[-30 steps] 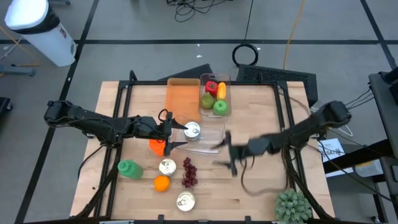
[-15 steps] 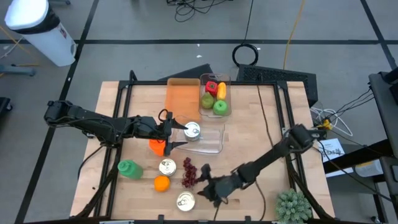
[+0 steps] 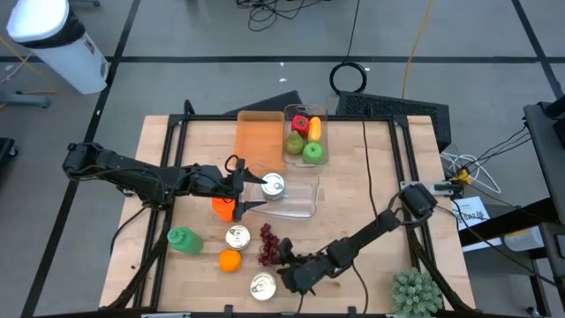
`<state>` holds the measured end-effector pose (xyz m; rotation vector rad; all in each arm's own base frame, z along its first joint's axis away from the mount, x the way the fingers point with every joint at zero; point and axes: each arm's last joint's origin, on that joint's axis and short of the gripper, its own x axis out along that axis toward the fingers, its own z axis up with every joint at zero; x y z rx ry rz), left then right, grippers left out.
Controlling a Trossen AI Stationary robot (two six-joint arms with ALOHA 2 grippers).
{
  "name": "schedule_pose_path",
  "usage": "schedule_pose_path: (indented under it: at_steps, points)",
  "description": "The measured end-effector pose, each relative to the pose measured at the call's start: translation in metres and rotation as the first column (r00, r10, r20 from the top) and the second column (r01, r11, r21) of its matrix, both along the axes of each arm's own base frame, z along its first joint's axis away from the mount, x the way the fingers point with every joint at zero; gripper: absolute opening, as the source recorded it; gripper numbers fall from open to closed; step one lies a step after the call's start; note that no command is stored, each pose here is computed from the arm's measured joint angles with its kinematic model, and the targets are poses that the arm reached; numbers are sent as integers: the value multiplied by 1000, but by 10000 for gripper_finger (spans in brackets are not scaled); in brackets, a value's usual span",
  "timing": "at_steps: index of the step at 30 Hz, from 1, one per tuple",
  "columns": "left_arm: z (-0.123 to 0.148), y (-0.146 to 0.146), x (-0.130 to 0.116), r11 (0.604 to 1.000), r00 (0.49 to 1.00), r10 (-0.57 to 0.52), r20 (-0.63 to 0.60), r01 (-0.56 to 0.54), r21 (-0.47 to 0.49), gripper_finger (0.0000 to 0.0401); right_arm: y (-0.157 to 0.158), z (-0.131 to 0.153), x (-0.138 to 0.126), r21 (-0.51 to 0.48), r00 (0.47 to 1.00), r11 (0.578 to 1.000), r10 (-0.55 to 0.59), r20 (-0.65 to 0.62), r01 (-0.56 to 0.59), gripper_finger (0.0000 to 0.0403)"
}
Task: Pick & Place Food Item
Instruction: Put the grapes into the top transparent bin
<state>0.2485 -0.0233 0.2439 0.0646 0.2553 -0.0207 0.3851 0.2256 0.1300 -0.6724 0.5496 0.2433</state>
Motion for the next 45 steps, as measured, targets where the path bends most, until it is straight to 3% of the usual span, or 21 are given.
schedule_pose_path:
  at_steps: [8,22,33,42,45]
  points:
    - [0,0,0,1000,1000,0,0,0,0,301,-5,1,4,-11,1000,1000,18,3,-18,95]
    - [0,0,0,1000,1000,0,0,0,0,301,-4,-19,12,24,997,998,65,35,-66,72]
    - [0,0,0,1000,1000,0,0,0,0,301,-7,-17,14,10,998,999,41,56,-41,5]
    - [0,0,0,1000,1000,0,0,0,0,301,-7,-7,12,-85,993,995,-42,110,51,1]
    - [0,0,0,1000,1000,0,0,0,0,301,-8,8,11,-56,988,995,-69,140,78,0]
